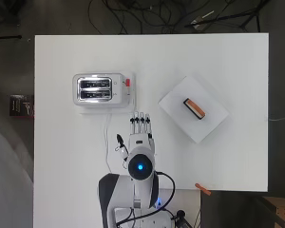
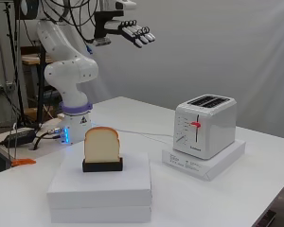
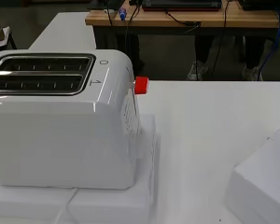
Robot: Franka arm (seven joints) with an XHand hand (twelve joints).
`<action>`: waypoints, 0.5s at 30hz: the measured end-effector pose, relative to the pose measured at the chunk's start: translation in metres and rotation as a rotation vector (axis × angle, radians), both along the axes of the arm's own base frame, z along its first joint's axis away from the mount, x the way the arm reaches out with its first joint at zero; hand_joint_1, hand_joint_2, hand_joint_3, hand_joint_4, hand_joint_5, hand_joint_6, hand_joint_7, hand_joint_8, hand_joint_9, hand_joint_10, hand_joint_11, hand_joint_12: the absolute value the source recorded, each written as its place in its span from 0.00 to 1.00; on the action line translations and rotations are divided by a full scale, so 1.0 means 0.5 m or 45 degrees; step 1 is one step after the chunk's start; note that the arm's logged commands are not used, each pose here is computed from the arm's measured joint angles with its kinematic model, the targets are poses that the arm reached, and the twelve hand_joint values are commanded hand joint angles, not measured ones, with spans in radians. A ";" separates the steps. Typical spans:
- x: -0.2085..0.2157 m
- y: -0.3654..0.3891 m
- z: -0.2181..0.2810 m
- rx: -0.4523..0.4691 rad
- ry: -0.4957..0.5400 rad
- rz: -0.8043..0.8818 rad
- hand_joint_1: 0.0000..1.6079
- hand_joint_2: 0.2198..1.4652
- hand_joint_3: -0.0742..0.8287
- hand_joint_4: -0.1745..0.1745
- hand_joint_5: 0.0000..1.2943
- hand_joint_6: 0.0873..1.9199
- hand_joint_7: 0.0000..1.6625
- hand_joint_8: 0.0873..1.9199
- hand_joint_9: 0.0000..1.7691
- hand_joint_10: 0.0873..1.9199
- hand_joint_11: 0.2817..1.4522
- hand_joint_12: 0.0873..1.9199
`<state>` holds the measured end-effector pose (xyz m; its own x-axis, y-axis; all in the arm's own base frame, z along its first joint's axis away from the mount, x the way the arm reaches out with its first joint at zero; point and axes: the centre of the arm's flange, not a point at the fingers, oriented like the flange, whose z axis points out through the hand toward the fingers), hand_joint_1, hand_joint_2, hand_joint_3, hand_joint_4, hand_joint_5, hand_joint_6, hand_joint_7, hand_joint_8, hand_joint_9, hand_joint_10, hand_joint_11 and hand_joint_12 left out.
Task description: Teleoperate dual arm-hand system to toast a bread
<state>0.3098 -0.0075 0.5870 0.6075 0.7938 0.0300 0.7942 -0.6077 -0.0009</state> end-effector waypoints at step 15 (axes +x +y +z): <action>0.092 -0.172 0.031 -0.077 0.138 -0.287 0.00 0.83 0.08 0.45 0.21 0.00 0.21 0.00 0.30 0.00 0.20 0.00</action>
<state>0.3556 -0.0933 0.6025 0.7662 0.6364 -0.0885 0.6360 -0.7708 -0.0370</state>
